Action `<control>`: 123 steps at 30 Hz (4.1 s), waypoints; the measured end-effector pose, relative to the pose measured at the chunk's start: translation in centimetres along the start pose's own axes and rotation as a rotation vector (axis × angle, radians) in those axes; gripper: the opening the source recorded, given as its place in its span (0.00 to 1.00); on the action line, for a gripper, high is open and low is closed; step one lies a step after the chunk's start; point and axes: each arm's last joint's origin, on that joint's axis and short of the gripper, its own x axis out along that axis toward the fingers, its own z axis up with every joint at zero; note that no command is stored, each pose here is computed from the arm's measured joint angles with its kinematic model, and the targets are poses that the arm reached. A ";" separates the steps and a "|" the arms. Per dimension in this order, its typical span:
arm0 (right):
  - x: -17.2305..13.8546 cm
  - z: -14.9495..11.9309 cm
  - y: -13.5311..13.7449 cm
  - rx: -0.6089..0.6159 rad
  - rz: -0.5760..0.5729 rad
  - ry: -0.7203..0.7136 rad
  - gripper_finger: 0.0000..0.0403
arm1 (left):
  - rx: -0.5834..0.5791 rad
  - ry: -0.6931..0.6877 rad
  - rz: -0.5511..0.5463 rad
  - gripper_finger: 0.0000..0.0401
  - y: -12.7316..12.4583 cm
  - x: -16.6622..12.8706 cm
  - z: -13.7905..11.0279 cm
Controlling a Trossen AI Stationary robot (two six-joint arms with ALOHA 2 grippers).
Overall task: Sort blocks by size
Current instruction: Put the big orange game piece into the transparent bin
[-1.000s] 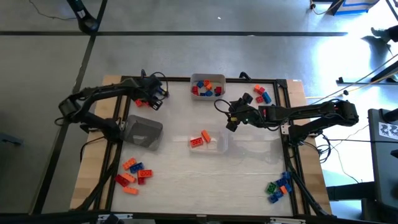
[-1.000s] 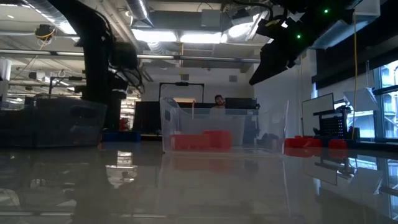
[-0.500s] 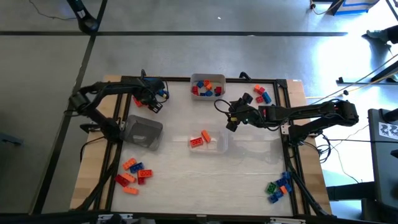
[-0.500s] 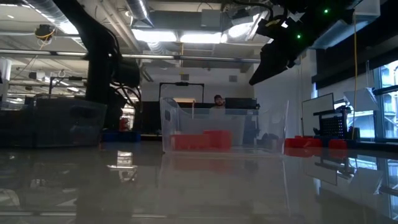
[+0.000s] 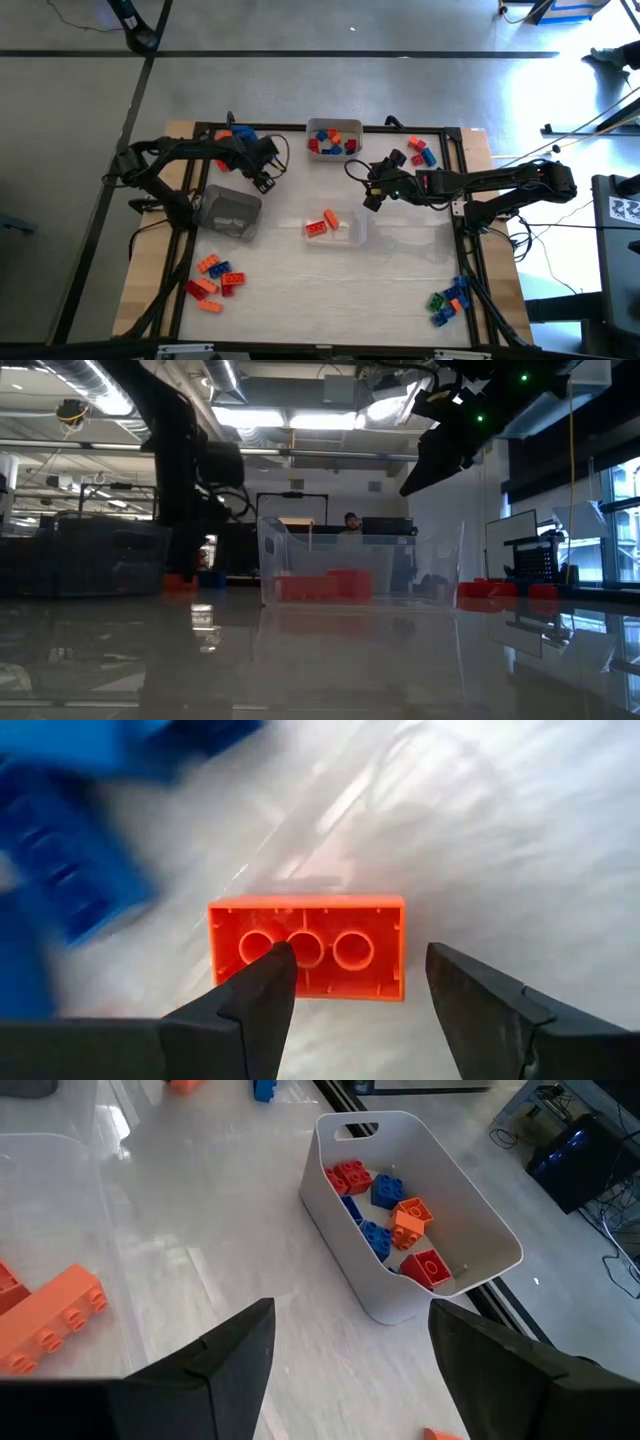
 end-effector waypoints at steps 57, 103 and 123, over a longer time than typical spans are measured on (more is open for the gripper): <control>0.0 0.0 0.0 -0.006 0.000 -0.001 0.65 | 1.394 -0.093 -0.086 0.52 -4.7 0.6 2.3; 0.0 0.0 0.0 -0.006 0.000 -0.001 0.65 | 1.082 -0.201 -0.081 0.22 -5.2 -4.0 1.4; 0.0 0.0 0.0 -0.006 0.000 -0.001 0.65 | 0.996 -0.801 -0.591 0.21 -11.0 -10.2 1.9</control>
